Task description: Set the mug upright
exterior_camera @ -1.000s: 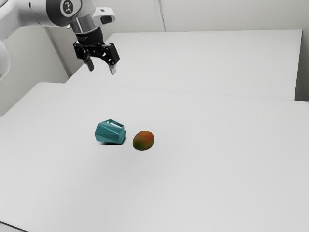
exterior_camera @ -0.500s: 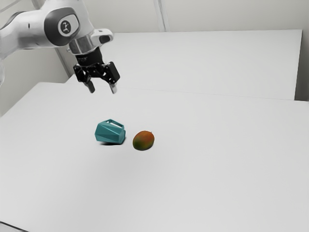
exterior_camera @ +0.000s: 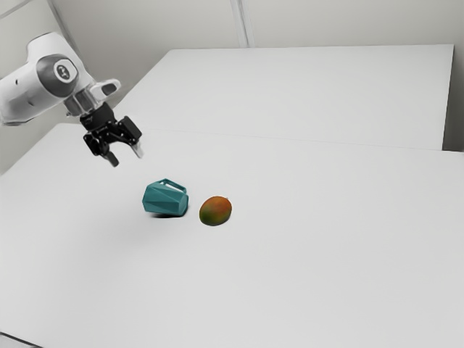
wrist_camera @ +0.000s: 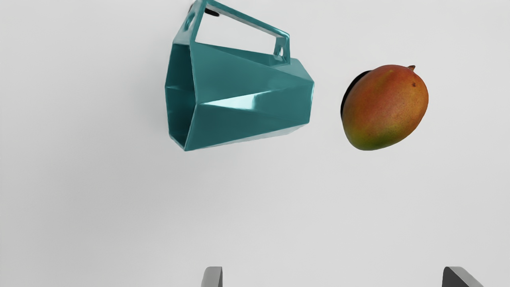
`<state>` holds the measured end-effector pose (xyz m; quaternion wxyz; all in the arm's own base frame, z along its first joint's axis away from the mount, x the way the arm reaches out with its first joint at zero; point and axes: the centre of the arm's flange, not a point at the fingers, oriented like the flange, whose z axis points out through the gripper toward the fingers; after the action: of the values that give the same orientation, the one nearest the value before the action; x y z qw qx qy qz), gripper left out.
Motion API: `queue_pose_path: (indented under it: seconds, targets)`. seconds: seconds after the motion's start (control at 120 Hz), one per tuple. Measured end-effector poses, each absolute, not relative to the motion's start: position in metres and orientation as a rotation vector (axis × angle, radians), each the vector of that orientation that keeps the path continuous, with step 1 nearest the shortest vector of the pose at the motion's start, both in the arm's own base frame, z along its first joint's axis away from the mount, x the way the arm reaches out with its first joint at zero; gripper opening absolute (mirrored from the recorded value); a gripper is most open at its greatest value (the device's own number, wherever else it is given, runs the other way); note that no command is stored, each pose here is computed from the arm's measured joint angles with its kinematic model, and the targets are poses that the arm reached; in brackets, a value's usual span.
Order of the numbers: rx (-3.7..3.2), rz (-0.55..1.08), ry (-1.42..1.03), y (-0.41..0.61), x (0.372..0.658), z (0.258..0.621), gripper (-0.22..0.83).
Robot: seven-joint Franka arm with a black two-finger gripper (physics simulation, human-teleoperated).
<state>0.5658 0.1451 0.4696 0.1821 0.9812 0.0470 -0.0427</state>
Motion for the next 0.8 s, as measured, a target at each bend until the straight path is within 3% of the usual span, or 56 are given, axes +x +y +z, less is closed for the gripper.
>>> queue_pose_path:
  seconds: [0.383, 0.8]
  targets:
    - [2.543, 0.017, -0.032, 0.224, 0.598, 0.384, 0.62]
    - [2.378, 0.057, -0.107, 0.232, 0.602, 0.315, 0.62]
